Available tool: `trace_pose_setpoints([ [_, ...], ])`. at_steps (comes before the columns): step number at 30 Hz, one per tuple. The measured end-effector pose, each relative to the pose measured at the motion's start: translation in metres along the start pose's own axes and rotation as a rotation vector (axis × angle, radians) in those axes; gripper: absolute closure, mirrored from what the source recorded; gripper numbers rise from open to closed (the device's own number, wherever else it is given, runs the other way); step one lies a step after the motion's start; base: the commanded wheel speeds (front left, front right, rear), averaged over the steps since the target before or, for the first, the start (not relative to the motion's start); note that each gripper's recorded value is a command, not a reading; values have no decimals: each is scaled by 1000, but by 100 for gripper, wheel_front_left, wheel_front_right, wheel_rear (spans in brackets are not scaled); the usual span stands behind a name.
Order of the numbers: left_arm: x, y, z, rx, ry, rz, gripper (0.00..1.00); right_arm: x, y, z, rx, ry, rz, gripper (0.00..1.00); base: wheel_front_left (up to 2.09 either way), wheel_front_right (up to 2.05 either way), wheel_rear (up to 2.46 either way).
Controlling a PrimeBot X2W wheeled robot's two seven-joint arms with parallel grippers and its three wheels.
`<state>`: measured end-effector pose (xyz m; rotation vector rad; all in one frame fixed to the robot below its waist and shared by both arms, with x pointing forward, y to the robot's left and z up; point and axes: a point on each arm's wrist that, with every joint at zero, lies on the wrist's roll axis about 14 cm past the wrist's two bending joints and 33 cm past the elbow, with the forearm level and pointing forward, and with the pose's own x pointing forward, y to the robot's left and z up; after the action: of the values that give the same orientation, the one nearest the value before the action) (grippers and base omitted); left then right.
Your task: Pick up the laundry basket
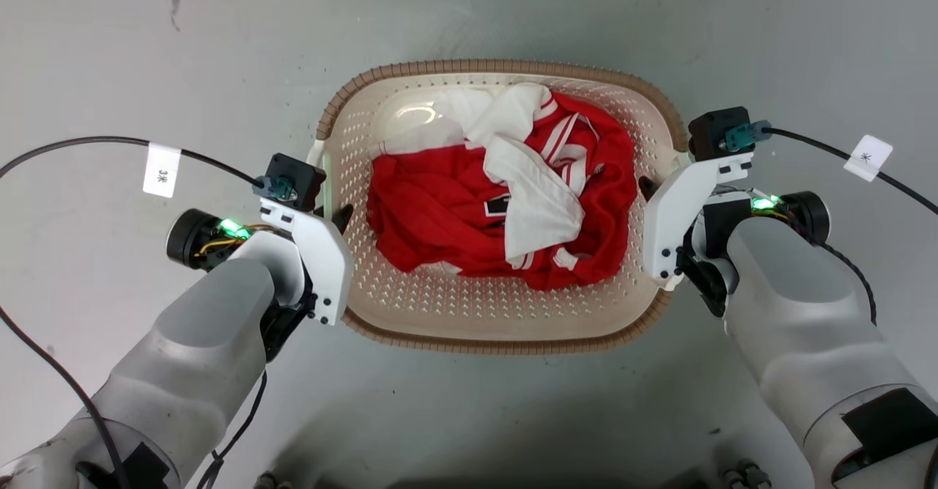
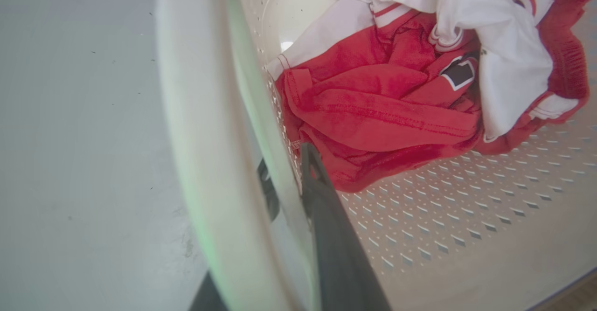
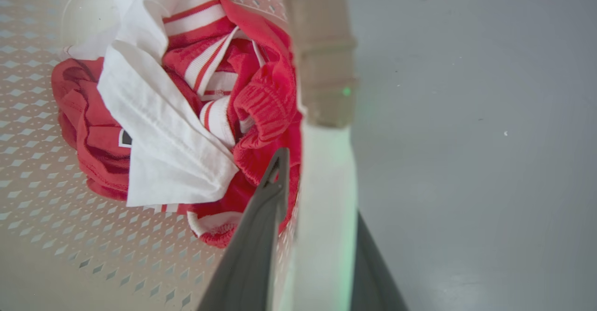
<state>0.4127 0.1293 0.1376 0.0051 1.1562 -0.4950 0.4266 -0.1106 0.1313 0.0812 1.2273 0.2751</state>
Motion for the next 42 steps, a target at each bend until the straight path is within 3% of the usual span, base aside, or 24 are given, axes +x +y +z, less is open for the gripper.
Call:
trace_pose_setpoints([
  [7,-23,-11,13,12,20,-19,100,-27,0,10,-31,46,-19,100,0,0,0],
  [19,-110,-43,48,1,38,-63,100,-115,10,29,-124,145,-81,100,0,0,0],
  [24,-156,-59,49,33,70,-72,100,-159,21,27,-165,194,-104,100,0,0,0],
  [42,-237,-88,29,99,97,-45,100,-240,54,11,-177,208,-86,100,0,0,0],
])
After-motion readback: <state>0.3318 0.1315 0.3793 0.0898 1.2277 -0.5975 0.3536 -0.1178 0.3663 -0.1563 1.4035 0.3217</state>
